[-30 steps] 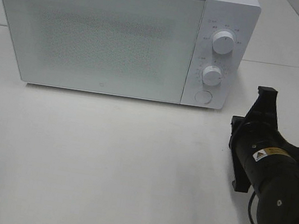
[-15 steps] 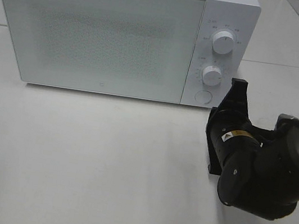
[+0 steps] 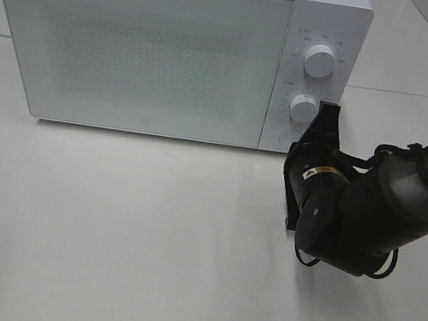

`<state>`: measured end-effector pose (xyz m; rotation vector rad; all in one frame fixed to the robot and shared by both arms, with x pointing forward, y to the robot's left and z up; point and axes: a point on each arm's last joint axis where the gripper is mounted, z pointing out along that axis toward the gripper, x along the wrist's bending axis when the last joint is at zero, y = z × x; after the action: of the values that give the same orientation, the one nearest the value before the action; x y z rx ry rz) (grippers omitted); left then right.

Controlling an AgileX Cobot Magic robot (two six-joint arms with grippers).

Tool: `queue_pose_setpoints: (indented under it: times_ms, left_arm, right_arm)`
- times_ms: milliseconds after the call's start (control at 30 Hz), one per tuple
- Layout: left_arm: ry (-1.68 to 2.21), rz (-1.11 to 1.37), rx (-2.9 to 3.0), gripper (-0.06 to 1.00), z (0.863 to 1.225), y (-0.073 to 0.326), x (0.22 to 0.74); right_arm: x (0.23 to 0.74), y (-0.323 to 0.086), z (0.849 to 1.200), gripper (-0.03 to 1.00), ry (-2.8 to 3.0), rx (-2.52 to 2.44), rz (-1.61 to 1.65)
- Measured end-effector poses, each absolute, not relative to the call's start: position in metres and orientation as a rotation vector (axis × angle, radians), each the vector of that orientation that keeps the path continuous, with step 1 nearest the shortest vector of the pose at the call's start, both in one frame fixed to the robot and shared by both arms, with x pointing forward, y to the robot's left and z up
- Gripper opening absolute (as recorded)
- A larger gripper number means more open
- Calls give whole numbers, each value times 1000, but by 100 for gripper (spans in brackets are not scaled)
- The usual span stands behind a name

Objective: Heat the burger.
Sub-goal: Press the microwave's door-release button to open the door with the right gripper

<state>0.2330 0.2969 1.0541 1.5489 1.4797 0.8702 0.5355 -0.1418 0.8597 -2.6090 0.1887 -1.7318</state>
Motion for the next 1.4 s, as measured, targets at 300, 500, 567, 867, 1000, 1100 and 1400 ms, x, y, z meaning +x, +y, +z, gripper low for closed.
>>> queue_pose_setpoints:
  times_ms: [300,500,567,867,1000,1100,1400]
  left_arm:
    - [1480,870,1549,99,1054,297,233]
    - [1480,870,1549,99,1054,297,233]
    - [1480,870,1549,99,1054,297,233]
    - [1480,870,1549,99,1054,297,233]
    - [1480,870,1549,99,1054,297,233]
    - [1480,870,1549,99,1054,297,233]
    - [1480,870,1549,99,1054,297,233]
  right_arm:
    - [551,-142,852,1,200,-2620,-1727]
    - [558,-142,852,1,207,-2611,-1731]
    - [562,-140,851,1,201,-2605,-1733]
    - [570,-137,847,1,194,-2610,-1723]
    - [573,-138,845,1,203,-2626,-1714]
    - [576,-139,845,1,202,-2643,-1701]
    - [583,-135,843,1,242,-2647,-1703]
